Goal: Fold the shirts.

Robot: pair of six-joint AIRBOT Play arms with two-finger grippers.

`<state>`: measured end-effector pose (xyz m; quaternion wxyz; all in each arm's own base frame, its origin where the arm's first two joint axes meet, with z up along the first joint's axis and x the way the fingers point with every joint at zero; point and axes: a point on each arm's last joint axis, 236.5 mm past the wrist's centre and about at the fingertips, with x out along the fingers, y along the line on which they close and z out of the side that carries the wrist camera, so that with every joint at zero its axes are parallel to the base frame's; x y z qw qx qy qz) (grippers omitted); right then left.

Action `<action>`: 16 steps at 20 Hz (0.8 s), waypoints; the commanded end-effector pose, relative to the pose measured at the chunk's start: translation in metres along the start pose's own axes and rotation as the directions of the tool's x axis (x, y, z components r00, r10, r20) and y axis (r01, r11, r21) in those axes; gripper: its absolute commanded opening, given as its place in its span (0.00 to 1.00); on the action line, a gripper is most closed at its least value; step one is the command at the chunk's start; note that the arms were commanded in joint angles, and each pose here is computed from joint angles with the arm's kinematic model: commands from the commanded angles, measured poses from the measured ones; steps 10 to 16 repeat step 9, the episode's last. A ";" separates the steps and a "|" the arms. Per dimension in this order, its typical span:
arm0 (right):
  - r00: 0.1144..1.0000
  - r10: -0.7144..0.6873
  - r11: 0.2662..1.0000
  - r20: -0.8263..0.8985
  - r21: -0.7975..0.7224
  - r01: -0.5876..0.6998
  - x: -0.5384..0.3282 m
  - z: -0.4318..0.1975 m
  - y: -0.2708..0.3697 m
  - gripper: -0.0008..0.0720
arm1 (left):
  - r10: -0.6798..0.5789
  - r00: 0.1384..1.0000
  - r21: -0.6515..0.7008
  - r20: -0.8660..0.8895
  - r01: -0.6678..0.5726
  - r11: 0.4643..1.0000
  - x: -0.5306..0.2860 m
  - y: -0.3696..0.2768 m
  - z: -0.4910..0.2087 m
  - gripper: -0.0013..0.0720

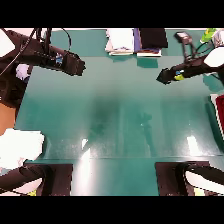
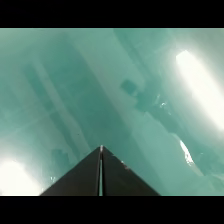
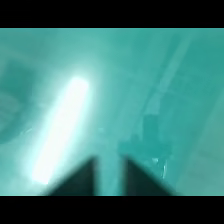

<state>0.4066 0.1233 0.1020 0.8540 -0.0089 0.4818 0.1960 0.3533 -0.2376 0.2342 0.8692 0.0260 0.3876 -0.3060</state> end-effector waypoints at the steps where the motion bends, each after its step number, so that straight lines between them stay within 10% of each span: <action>1: 0.999 0.043 0.998 -0.030 -0.054 -0.044 0.012 -0.004 0.029 0.04 | 0.001 1.000 0.001 0.002 -0.001 1.000 0.000 0.000 0.001 0.05; 16: 0.999 0.043 0.998 -0.032 -0.054 -0.045 0.012 -0.005 0.029 0.04 | 0.001 1.000 0.001 0.003 -0.001 1.000 0.000 0.000 0.001 0.05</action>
